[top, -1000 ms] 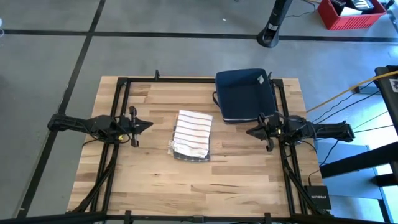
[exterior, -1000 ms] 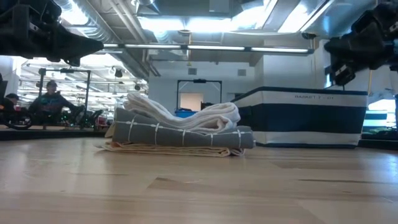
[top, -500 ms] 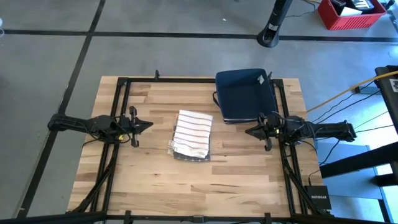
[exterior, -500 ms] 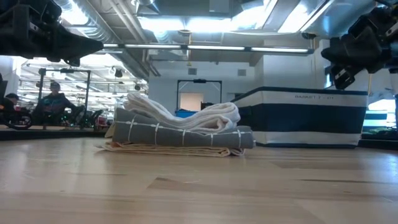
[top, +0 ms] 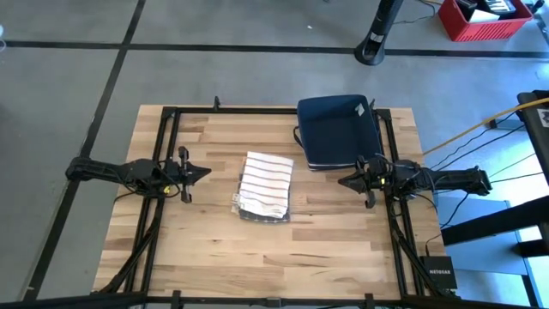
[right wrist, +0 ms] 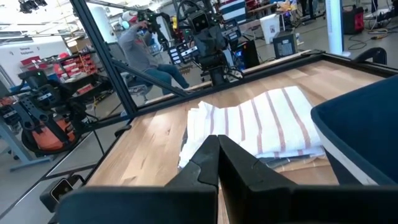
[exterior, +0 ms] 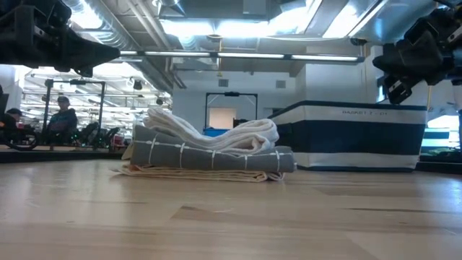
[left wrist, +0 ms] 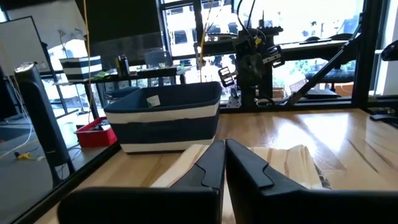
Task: Fold towel
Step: Return to Home Position
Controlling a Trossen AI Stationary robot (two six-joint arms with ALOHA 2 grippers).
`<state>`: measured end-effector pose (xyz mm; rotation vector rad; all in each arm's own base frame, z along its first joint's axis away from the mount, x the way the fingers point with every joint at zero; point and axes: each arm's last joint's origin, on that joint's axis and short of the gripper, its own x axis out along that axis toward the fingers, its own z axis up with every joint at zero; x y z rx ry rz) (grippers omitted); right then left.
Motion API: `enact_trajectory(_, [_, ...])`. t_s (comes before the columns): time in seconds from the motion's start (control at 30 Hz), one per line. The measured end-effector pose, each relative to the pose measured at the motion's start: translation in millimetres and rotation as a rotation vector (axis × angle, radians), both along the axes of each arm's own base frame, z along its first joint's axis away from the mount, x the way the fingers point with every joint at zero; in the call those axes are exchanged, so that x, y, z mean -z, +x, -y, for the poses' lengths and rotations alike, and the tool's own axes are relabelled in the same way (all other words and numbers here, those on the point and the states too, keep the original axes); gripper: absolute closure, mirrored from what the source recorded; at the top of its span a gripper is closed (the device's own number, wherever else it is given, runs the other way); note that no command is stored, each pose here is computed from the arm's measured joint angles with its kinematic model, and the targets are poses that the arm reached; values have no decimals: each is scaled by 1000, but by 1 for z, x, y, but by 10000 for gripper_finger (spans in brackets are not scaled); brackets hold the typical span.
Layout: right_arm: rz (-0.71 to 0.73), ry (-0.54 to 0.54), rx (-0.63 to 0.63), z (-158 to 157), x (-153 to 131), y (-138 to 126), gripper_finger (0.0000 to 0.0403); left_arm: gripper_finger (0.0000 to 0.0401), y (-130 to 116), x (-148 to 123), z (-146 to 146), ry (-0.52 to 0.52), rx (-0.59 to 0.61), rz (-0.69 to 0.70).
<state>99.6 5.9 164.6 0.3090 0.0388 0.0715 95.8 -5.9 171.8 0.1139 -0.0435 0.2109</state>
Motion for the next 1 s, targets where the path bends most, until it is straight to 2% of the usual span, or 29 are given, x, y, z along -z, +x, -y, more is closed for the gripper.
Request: enact_trajectory(1.0, [-1, 0, -1, 0, 0, 0, 394, 396, 0, 0, 0, 0, 0, 0])
